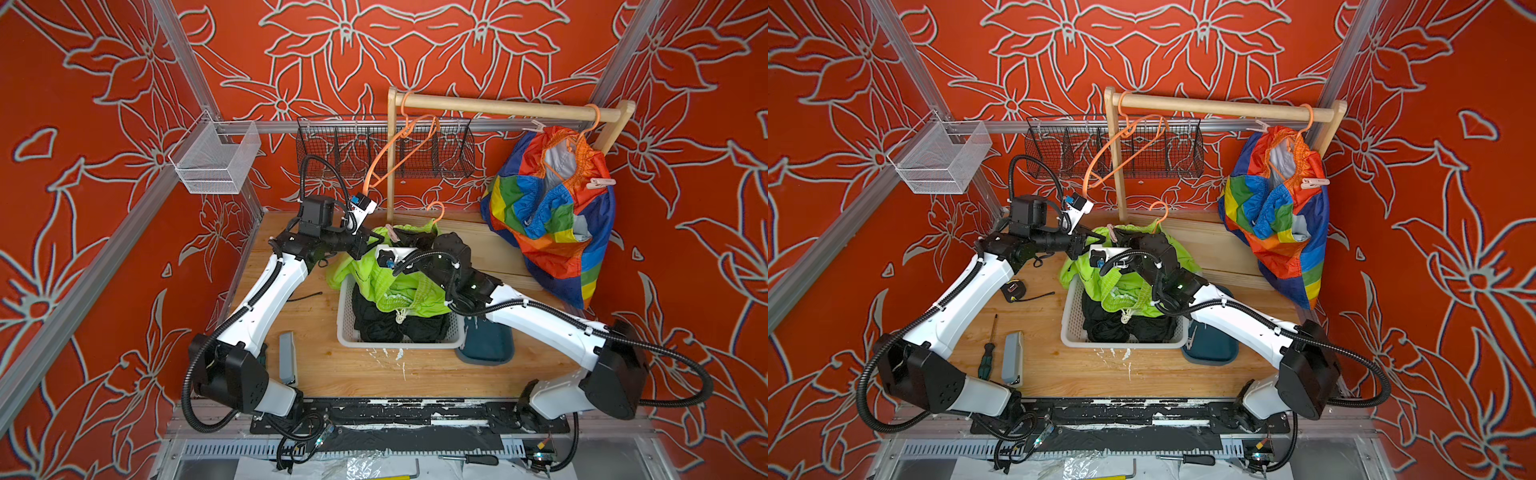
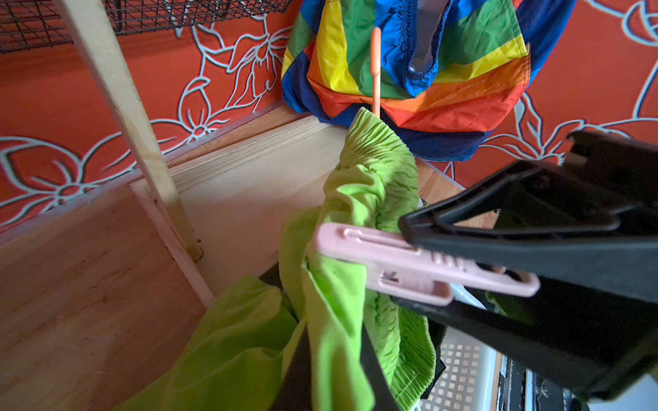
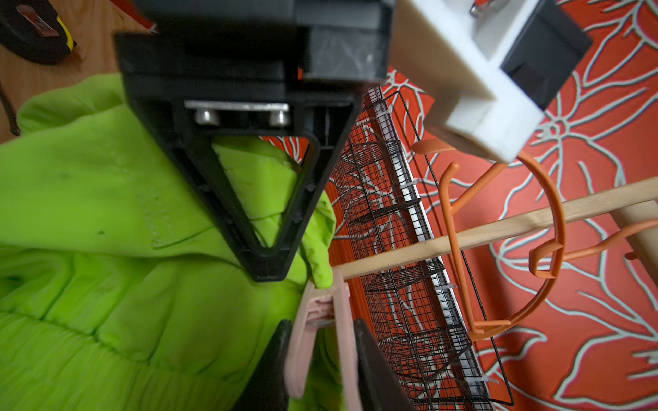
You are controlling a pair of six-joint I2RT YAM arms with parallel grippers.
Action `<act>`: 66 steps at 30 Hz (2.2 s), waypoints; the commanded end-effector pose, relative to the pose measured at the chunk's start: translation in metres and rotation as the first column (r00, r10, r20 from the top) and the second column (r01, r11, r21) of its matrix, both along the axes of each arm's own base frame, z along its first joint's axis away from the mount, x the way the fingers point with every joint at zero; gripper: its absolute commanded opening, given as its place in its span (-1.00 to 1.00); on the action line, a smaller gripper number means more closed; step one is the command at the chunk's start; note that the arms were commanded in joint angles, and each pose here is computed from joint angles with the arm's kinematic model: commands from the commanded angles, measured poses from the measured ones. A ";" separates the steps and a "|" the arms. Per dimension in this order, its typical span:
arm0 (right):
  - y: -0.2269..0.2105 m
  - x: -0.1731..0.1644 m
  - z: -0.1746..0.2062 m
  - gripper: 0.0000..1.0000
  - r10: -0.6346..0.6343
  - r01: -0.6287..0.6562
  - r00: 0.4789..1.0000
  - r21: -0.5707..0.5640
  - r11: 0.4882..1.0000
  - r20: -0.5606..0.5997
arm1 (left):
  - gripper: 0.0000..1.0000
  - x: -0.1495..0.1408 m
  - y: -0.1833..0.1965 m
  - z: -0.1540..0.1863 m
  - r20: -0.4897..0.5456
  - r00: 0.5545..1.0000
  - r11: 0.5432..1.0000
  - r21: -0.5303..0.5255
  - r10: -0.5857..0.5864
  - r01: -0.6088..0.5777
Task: Remove the clothespins securing shorts to the hanger
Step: Remove the clothespin from the hanger, then place the clothespin in the storage box.
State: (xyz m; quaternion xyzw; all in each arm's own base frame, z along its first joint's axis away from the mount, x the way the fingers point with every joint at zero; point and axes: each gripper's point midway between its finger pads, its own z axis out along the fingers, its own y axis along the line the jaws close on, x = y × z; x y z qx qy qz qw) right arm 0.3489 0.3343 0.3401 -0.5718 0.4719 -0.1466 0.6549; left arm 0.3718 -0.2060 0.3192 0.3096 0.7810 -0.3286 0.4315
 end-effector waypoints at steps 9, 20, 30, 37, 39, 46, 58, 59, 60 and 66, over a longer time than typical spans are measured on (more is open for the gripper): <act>-0.003 -0.003 0.012 -0.67 -0.011 0.011 1.000 0.017 1.000 -0.015 | -1.00 0.002 -0.001 0.015 0.053 0.998 0.999 -0.026 -0.021 0.022; -0.011 -0.012 0.024 -0.80 -0.005 0.010 0.998 0.085 0.996 -0.059 | -1.00 0.006 0.003 0.014 0.056 0.998 1.000 -0.028 -0.002 0.003; -0.036 -0.029 0.040 -0.79 -0.033 0.054 0.994 0.197 0.979 -0.109 | -1.00 0.007 0.005 0.013 0.066 0.998 1.000 -0.018 0.010 -0.009; -0.107 -0.038 0.048 -0.80 -0.214 0.272 0.958 0.359 0.893 -0.194 | -1.00 0.006 0.008 0.014 0.086 0.996 1.000 -0.007 0.026 -0.026; -0.138 -0.042 0.045 -0.80 -0.295 0.369 0.926 0.403 0.838 -0.235 | -1.00 0.007 0.009 0.015 0.090 0.995 0.999 -0.001 0.033 -0.033; -0.242 -0.054 0.010 -0.78 -0.524 0.681 0.732 0.483 0.550 -0.436 | -1.00 0.006 0.020 0.026 0.153 0.984 0.995 0.027 0.088 -0.093; -0.282 -0.086 -0.116 -0.78 -0.421 0.928 0.373 0.331 0.172 -0.827 | -1.00 0.005 0.090 0.079 0.417 0.815 0.908 -0.069 0.402 -0.413; -0.282 -0.089 -0.128 -0.78 -0.382 0.939 0.344 0.318 0.131 -0.858 | -1.00 0.003 0.093 0.082 0.425 0.806 0.904 -0.077 0.411 -0.421; -0.282 -0.093 -0.137 -0.78 -0.348 0.946 0.323 0.306 0.104 -0.880 | -1.00 0.002 0.095 0.084 0.429 0.802 0.902 -0.082 0.415 -0.423; -0.276 -0.106 -0.211 -0.78 -0.184 0.972 0.225 0.233 -0.022 -0.957 | -1.00 -0.003 0.093 0.090 0.426 0.810 0.910 -0.101 0.404 -0.401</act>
